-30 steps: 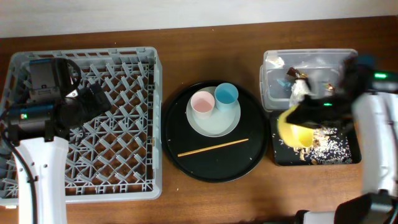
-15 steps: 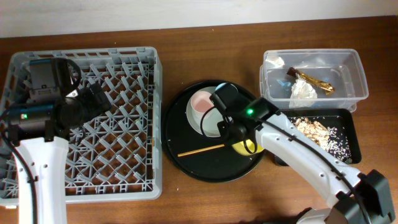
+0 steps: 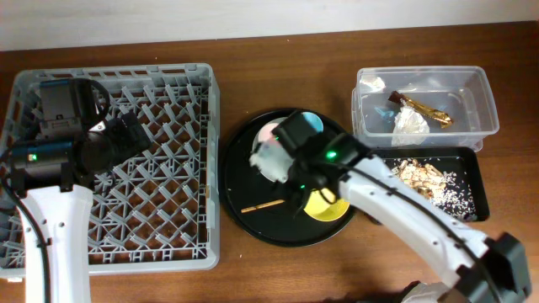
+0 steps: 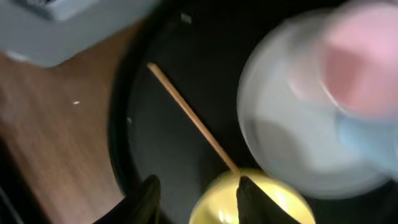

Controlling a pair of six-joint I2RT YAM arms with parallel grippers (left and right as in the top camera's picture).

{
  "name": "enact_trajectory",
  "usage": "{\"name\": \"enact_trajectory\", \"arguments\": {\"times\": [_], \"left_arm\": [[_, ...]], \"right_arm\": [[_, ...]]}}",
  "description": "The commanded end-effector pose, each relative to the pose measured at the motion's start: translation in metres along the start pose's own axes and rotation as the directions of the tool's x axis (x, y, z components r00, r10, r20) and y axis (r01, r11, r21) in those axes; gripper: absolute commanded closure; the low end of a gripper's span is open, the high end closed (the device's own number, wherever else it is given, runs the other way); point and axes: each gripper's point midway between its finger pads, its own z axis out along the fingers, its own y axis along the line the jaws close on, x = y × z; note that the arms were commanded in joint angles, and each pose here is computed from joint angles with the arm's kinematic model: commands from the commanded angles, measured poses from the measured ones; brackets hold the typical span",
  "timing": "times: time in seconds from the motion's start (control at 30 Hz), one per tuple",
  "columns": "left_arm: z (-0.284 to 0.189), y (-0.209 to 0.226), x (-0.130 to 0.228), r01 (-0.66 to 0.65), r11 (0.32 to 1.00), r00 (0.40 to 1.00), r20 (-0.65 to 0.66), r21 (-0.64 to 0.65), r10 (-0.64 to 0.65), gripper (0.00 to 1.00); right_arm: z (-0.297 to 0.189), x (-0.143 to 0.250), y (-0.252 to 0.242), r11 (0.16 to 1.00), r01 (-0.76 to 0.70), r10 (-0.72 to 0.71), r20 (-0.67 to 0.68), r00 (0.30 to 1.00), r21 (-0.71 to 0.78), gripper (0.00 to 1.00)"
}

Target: Sort waste into correct bins and load items into the dishwasher rack

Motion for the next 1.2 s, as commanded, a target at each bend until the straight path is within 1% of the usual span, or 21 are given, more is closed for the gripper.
{"name": "enact_trajectory", "arguments": {"times": [0.0,0.03,0.1,0.13,0.27,0.4,0.43,0.5,0.63,0.73,0.8,0.9,0.93,1.03,1.1,1.17], "left_arm": [[-0.006,0.000,-0.002,0.014,1.000,1.000,0.015,0.012,-0.014,0.01],[-0.006,0.000,-0.002,0.014,1.000,1.000,0.015,0.011,-0.014,0.01],[-0.006,0.000,-0.002,0.014,1.000,1.000,0.015,0.012,-0.014,0.01],[-0.006,0.000,-0.002,0.014,1.000,1.000,0.015,0.011,-0.014,0.01],[-0.006,0.000,-0.002,0.014,1.000,1.000,0.015,0.011,-0.014,0.01],[-0.006,0.000,-0.002,0.014,1.000,1.000,0.015,0.011,-0.014,0.01],[-0.006,0.000,-0.002,0.014,1.000,1.000,0.015,0.011,-0.014,0.01],[-0.006,0.000,-0.002,0.014,1.000,1.000,0.015,0.011,-0.014,0.01],[-0.006,0.000,-0.002,0.014,1.000,1.000,0.016,0.012,-0.014,0.01],[-0.006,0.000,-0.002,0.014,1.000,1.000,0.015,0.011,-0.014,0.01],[-0.006,0.000,-0.002,0.014,1.000,1.000,0.015,0.011,-0.014,0.01],[-0.006,0.000,-0.002,0.014,1.000,1.000,0.015,0.011,-0.014,0.01],[-0.006,0.000,-0.002,0.014,1.000,1.000,0.015,0.011,-0.014,0.01],[-0.006,0.000,-0.002,0.014,1.000,1.000,0.015,0.011,-0.014,0.01],[-0.006,0.000,-0.002,0.014,1.000,1.000,0.015,0.011,-0.014,0.01],[-0.006,0.000,-0.002,0.014,1.000,1.000,0.015,0.011,-0.014,0.01]], "right_arm": [[0.032,-0.009,0.024,0.980,0.183,-0.184,-0.006,0.983,-0.077,0.59],[0.049,-0.010,0.031,0.959,0.265,-0.268,-0.018,0.963,-0.100,0.61],[0.067,-0.007,0.037,0.932,0.339,-0.346,-0.038,0.937,-0.130,0.59],[0.073,-0.006,0.037,0.926,0.353,-0.362,-0.048,0.931,-0.134,0.58],[0.109,0.012,0.023,0.925,0.358,-0.375,-0.156,0.914,-0.123,0.59],[0.129,0.013,0.020,0.919,0.374,-0.391,-0.162,0.906,-0.129,0.60],[0.131,0.013,0.019,0.919,0.374,-0.391,-0.162,0.906,-0.128,0.61],[0.139,0.015,0.019,0.919,0.371,-0.390,-0.167,0.906,-0.133,0.78],[0.149,0.024,0.020,0.919,0.362,-0.387,-0.193,0.901,-0.154,0.76],[0.149,0.026,0.021,0.920,0.359,-0.386,-0.200,0.901,-0.160,0.78],[0.148,0.031,0.022,0.920,0.352,-0.384,-0.218,0.897,-0.174,0.96],[0.141,0.035,0.025,0.919,0.345,-0.384,-0.236,0.893,-0.190,0.96],[0.135,0.030,0.024,0.919,0.348,-0.384,-0.228,0.895,-0.184,0.96],[0.106,-0.013,0.026,0.917,0.367,-0.386,-0.108,0.916,-0.158,0.96],[0.073,-0.049,0.021,0.922,0.377,-0.381,-0.023,0.924,-0.091,0.96],[0.044,-0.081,0.014,0.957,0.289,-0.288,0.058,0.956,-0.026,0.96]]}}
